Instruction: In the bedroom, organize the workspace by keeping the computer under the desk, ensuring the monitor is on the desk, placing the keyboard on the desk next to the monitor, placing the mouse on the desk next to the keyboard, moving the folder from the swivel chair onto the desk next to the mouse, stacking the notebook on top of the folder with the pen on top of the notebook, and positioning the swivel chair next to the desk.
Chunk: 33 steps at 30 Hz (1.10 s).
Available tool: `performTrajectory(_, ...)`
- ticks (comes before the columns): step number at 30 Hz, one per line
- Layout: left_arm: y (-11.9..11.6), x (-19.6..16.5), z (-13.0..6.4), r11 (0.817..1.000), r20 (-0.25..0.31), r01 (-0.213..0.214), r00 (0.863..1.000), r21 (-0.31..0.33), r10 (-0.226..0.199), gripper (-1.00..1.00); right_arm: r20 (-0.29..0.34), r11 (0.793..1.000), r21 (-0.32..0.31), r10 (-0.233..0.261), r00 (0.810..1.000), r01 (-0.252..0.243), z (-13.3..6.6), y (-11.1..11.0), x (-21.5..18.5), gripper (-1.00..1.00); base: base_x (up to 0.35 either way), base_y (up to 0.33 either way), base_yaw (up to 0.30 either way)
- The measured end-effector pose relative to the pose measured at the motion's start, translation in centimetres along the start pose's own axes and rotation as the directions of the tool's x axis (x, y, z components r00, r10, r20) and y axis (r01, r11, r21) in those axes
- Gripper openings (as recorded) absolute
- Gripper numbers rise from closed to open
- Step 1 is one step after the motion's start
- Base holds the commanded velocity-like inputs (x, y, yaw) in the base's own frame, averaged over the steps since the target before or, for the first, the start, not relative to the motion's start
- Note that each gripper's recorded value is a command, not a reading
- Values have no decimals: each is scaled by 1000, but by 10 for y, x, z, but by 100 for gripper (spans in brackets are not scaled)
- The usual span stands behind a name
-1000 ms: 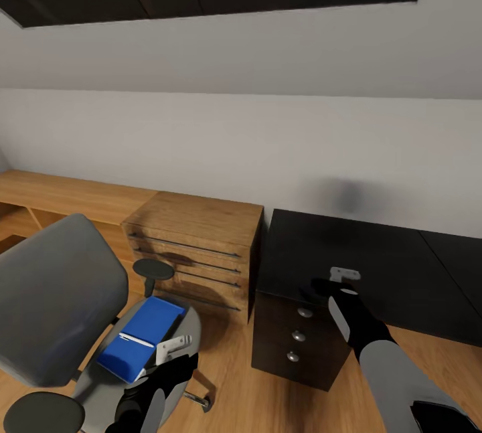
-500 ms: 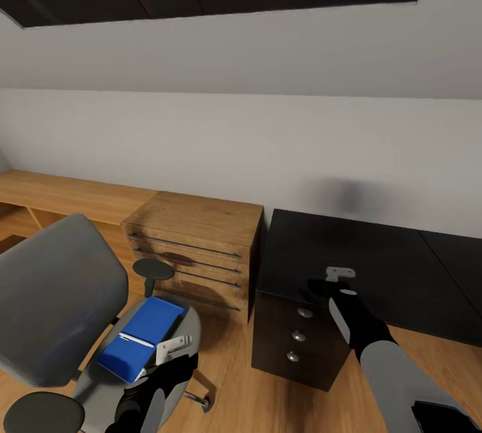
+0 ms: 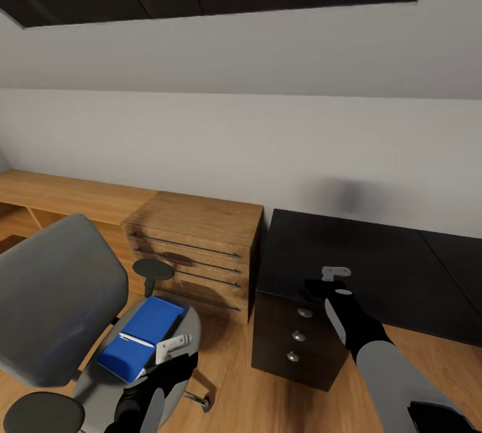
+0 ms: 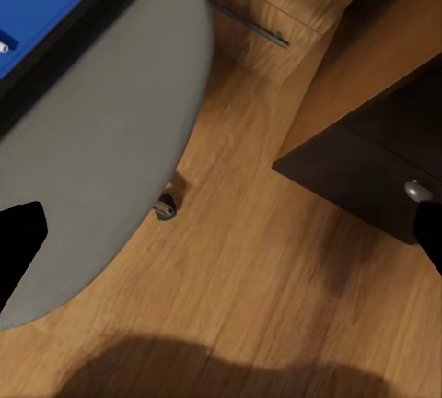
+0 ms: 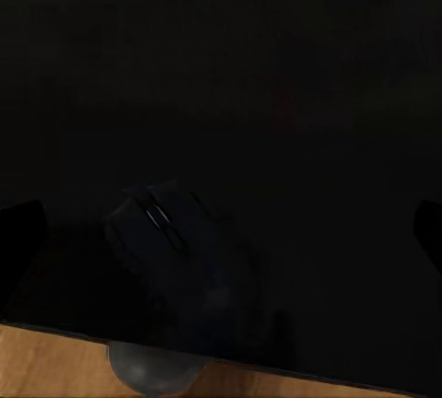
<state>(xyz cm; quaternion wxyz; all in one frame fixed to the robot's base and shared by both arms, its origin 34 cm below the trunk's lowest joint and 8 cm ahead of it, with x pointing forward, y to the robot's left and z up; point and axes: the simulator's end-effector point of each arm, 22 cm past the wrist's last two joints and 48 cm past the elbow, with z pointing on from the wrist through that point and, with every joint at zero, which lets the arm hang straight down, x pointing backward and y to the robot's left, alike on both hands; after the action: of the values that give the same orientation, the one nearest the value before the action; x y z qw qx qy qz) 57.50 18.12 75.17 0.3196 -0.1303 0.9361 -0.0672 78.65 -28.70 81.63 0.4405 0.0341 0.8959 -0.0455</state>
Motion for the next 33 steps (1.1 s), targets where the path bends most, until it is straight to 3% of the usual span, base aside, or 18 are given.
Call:
performTrajectory(8,-4,-22,-8,1000,48,5,999,11,-5,100,-1,1000,-14,3,1000,-3,-1,13,0,100,0,0,0)
performTrajectory(21,-10,-55,-23,999,125,15,992,34,-19,100,1,1000,-15,3,1000,-3,-1,13,-1,100,0,0,0)
performTrajectory(26,-16,-72,-32,997,159,38,986,62,-47,100,-1,1000,-14,3,1000,-3,-1,13,-1,100,0,0,0)
performTrajectory(27,-20,-76,-35,995,163,58,984,85,-71,100,-2,1000,-14,3,1000,-3,-1,13,-1,100,0,0,0)
performTrajectory(33,-26,-76,-37,990,147,80,985,113,-96,100,-4,1000,-11,2,1000,-2,0,11,1,100,0,0,0)
